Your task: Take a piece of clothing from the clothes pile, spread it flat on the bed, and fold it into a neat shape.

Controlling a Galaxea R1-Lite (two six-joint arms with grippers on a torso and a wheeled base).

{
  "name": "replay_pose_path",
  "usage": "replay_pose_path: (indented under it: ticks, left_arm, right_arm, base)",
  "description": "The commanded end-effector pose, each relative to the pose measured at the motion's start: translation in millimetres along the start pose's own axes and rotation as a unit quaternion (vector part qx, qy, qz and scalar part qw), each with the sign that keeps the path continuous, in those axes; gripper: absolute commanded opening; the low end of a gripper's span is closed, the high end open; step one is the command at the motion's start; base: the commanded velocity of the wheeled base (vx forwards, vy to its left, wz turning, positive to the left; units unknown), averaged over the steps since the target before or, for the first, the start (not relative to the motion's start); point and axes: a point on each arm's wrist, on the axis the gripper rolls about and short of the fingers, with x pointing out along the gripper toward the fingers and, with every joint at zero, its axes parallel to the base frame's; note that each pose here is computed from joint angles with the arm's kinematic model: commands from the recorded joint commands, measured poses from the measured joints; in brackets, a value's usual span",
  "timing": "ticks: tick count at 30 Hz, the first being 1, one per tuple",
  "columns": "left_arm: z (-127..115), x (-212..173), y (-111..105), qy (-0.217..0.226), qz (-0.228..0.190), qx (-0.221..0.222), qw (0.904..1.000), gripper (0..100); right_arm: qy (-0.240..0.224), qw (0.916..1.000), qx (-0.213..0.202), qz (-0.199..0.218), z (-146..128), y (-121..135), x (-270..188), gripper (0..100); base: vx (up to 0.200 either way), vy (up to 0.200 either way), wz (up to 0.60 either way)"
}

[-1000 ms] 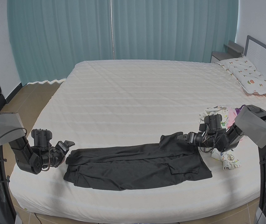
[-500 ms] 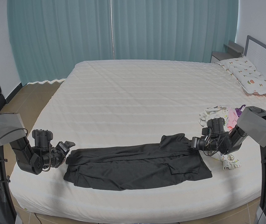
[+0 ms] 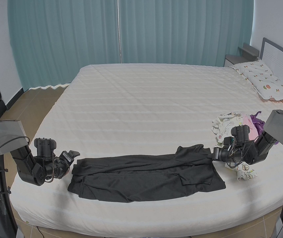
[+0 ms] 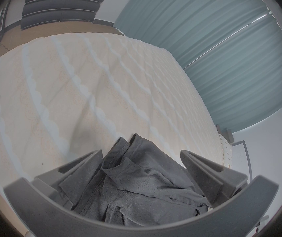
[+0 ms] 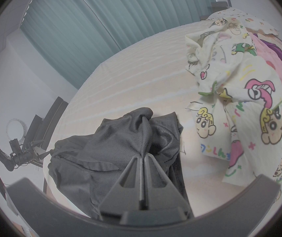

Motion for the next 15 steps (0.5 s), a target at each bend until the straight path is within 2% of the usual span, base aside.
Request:
replay_pose_path:
  ticks: [1, 6, 11, 12, 13, 15]
  left_arm:
    - [-1, 0, 2, -0.001, 0.005, -0.001, 1.0, 100]
    - [-1, -1, 3, -0.016, 0.025, 0.0, 0.9996, 100]
    - [-7, -1, 1, -0.011, 0.043, 0.004, 0.999, 100]
    - [-13, 1, -1, -0.002, 0.063, 0.009, 0.998, 100]
    - [-13, 1, -1, -0.002, 0.063, 0.009, 0.998, 100]
    - [-19, 4, -6, 0.0, 0.077, 0.015, 0.997, 100]
  right_arm:
    - [-0.001, 1.0, -0.001, -0.001, 1, 0, -7, 100]
    - [-0.004, 1.0, 0.003, -0.001, 1, 0, -10, 100]
    - [-0.006, 0.9999, 0.011, 0.0, 1, 3, -16, 100]
    - [-0.008, 0.9997, 0.023, 0.001, 2, 8, -20, 100]
    - [-0.008, 0.9997, 0.023, 0.001, 2, 8, -20, 100]
    - [-0.008, 0.9982, 0.059, 0.004, 1, 15, -27, 100]
  base:
    - [0.0, 0.0, 0.0]
    - [0.0, 0.0, 0.0]
    - [0.0, 0.0, 0.0]
    - [0.0, 0.0, 0.0]
    - [0.0, 0.0, 0.0]
    - [0.0, 0.0, 0.0]
